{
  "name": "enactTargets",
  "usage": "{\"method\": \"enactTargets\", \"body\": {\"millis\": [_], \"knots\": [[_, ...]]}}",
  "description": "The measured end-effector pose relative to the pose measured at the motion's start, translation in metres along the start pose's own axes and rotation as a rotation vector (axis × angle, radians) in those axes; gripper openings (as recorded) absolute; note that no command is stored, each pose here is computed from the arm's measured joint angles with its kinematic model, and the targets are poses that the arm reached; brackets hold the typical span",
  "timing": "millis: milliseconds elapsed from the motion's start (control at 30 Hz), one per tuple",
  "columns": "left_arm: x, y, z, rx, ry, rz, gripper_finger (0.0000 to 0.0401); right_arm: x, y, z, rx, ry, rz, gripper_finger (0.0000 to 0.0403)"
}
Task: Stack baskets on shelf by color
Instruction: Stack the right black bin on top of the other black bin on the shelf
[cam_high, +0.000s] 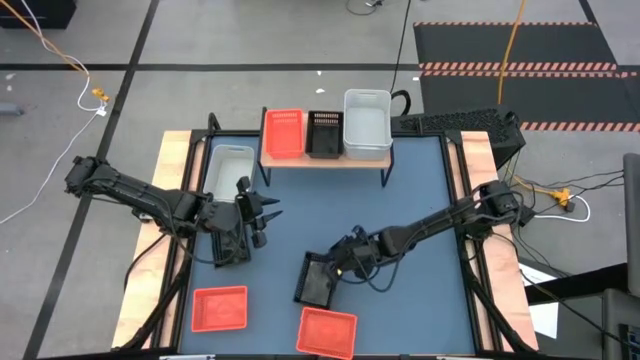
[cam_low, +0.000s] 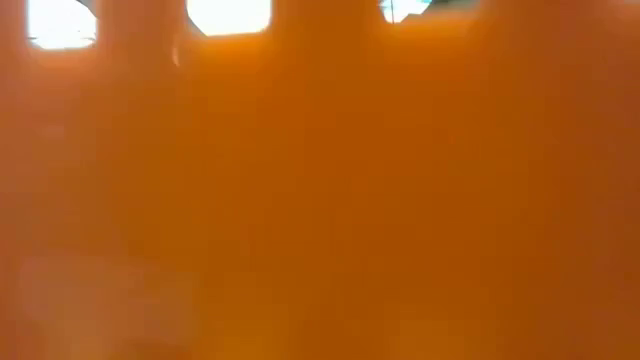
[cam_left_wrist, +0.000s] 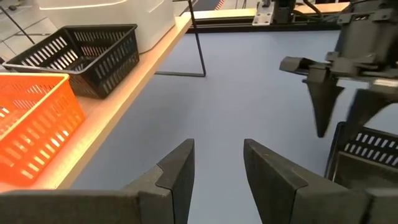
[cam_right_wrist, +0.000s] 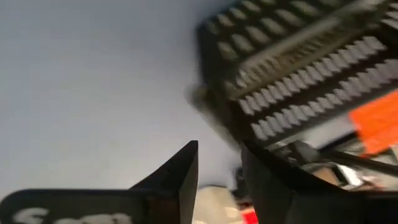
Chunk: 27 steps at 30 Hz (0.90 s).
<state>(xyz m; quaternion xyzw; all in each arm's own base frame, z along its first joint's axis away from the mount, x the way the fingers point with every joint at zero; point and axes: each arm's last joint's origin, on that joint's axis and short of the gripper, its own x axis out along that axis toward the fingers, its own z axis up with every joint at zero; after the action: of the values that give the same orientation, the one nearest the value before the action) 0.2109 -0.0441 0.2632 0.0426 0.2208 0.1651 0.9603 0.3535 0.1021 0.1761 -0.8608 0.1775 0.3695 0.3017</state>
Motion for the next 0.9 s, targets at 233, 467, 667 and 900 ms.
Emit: {"method": "enactTargets", "body": {"millis": [233,467,667,900], "knots": [[0.0,0.0,0.0,0.001,-0.002,0.001,0.014,0.001,0.001,-0.003,-0.035,-0.015,-0.029,0.0101],[0.0,0.0,0.0,0.002,-0.003,0.002,0.014,0.014,0.023,0.01,-0.095,-0.053,0.016,0.01],[0.001,0.001,0.001,0.005,-0.005,0.007,0.014,0.019,0.032,0.018,-0.106,-0.023,-0.021,0.01],[0.004,0.007,0.001,-0.007,-0.002,0.031,0.014,0.017,0.029,0.011,0.135,0.094,-0.014,0.0034]]}}
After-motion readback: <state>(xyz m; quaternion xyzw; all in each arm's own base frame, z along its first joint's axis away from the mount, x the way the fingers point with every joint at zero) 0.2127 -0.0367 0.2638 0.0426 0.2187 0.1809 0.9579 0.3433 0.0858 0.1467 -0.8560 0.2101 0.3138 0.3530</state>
